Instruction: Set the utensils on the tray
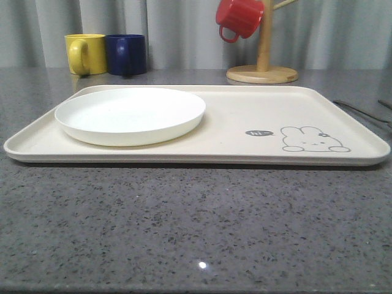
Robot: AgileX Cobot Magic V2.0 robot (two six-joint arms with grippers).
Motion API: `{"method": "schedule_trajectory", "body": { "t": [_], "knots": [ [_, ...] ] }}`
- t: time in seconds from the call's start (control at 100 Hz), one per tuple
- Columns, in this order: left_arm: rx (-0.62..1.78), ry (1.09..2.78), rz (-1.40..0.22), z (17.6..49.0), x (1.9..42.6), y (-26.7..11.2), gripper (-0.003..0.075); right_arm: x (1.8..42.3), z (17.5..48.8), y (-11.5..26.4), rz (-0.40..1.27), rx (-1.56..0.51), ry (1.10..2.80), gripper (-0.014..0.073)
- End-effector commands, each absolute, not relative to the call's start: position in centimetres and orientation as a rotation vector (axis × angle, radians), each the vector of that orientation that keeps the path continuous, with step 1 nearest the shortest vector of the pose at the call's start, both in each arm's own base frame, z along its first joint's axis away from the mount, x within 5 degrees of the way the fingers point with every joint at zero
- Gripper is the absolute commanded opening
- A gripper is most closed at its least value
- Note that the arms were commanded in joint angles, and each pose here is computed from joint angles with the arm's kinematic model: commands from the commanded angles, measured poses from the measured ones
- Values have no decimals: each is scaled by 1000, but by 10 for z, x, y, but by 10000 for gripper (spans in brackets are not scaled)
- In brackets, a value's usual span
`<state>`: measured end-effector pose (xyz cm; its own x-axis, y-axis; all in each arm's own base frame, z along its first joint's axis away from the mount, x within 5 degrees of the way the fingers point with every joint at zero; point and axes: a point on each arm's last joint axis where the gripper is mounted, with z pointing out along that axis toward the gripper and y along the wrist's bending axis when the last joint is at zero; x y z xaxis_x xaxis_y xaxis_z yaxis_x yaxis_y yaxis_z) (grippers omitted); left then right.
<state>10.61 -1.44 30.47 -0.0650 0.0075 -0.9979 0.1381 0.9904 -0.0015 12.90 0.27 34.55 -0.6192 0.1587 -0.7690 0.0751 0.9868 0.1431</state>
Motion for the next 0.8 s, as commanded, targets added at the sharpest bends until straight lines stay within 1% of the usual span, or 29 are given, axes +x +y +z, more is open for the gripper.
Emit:
{"method": "schedule_trajectory", "body": {
  "t": [0.0,0.1,0.17,0.24,0.41,0.48,0.65,0.79],
  "knots": [
    [76,1533,-97,321,107,-12,-18,141,356,2,130,163,2195,-68],
    [76,1533,-97,321,107,-12,-18,150,349,3,130,168,2242,-61],
    [76,1533,-97,321,107,-12,-18,153,346,3,129,170,2268,-24],
    [76,1533,-97,321,107,-12,-18,155,344,3,128,171,2281,52],
    [76,1533,-97,321,107,-12,-18,155,345,3,133,173,2277,310],
    [76,1533,-97,321,107,-12,-18,155,345,3,141,175,2277,370],
    [76,1533,-97,321,107,-12,-18,159,347,6,153,143,2260,374],
    [76,1533,-97,321,107,-12,-18,177,348,14,160,55,2267,374]
  ]
}}
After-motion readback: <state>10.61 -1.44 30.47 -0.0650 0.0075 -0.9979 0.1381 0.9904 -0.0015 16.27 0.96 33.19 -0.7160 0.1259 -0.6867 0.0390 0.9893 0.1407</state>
